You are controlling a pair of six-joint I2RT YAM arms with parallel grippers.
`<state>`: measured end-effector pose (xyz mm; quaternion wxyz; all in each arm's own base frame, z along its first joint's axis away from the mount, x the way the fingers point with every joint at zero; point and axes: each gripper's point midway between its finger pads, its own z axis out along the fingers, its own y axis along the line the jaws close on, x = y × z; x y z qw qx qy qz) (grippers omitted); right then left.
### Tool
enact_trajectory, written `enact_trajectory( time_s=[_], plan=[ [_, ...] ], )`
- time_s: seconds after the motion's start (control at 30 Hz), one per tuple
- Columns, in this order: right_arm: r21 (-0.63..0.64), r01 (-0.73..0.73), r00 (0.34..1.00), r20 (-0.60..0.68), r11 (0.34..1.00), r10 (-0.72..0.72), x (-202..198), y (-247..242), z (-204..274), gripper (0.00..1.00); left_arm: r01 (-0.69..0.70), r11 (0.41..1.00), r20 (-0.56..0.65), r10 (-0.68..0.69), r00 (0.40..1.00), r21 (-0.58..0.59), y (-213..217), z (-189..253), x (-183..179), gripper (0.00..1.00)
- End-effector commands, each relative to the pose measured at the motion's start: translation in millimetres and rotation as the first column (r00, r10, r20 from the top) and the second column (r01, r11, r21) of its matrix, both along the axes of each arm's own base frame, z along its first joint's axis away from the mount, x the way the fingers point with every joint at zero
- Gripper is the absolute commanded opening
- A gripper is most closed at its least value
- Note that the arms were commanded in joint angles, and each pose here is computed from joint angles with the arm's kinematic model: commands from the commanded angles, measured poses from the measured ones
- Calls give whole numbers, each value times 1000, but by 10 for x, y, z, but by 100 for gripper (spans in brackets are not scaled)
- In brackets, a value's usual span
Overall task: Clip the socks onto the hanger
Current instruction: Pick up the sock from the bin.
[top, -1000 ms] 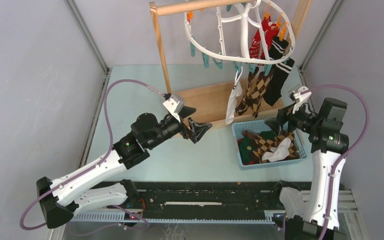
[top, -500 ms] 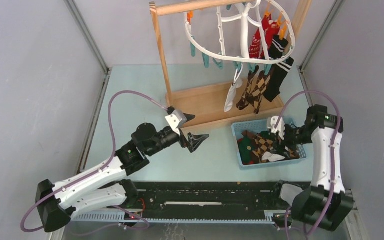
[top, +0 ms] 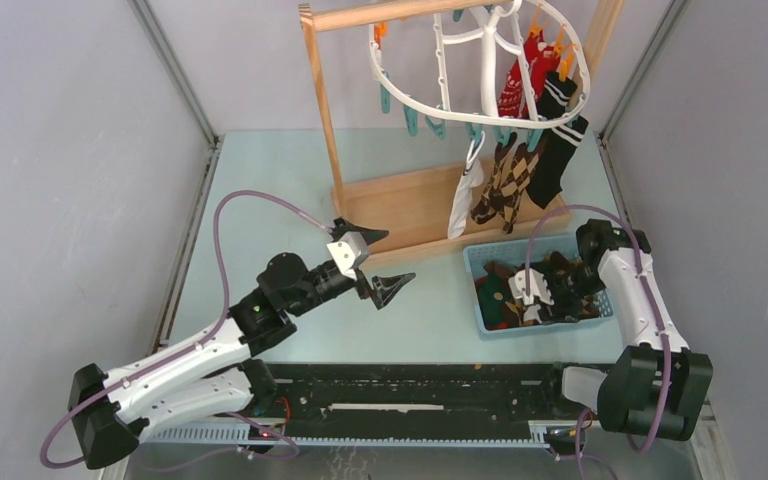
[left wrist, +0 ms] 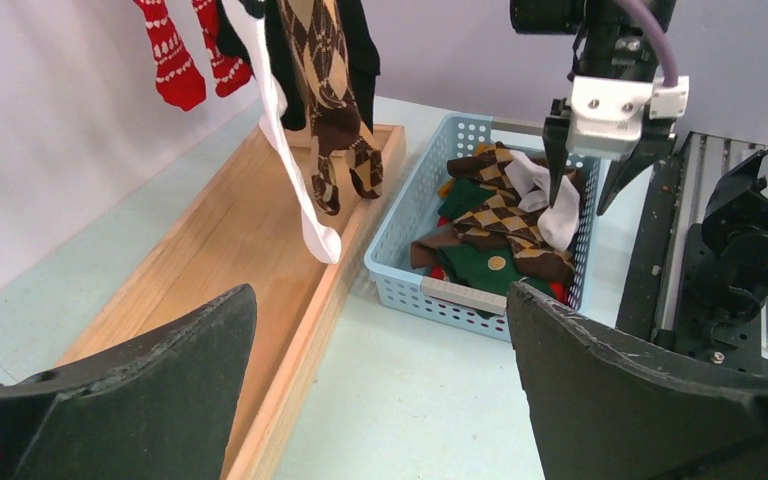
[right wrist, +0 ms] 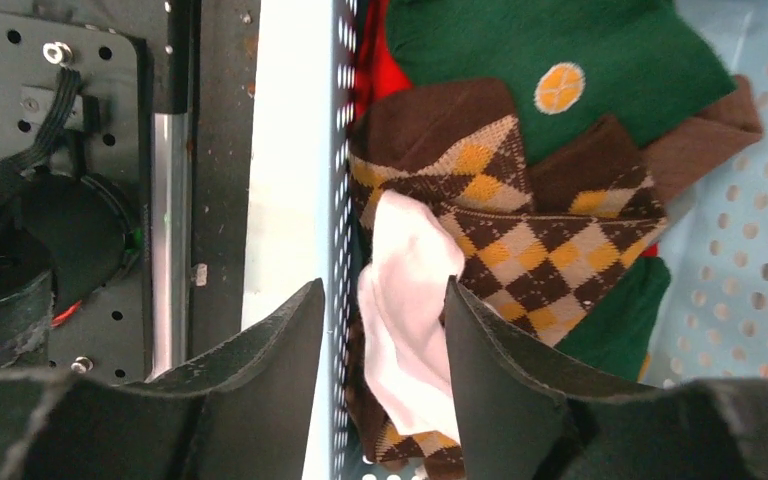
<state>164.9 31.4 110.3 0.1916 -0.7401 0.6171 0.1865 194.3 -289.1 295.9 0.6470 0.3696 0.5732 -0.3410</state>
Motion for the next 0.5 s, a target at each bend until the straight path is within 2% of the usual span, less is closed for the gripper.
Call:
enact_trajectory(
  time_s=[0.0,0.13,0.2,0.3,0.4,0.47],
  plan=[
    [-79,-8,999,32,997,11,66,-133,-166,54,-1,998,52,4,999,-61,45,99,-15,98],
    [-100,30,999,22,994,-28,129,-201,-250,47,7,998,40,-4,999,-67,7,94,-5,98],
    [-109,44,999,17,993,-42,155,-233,-280,40,13,998,30,-11,999,-69,-15,91,-8,98],
    [-103,52,998,28,993,-50,183,-242,-270,26,19,997,6,-19,1000,-75,-37,65,-14,97],
    [-82,65,997,47,995,-62,211,-214,-212,6,25,996,-18,-27,999,-83,-43,44,-32,96],
    [-50,87,994,67,995,-83,248,-172,-127,0,27,996,-16,-29,999,-89,-36,60,-42,96]
  ],
)
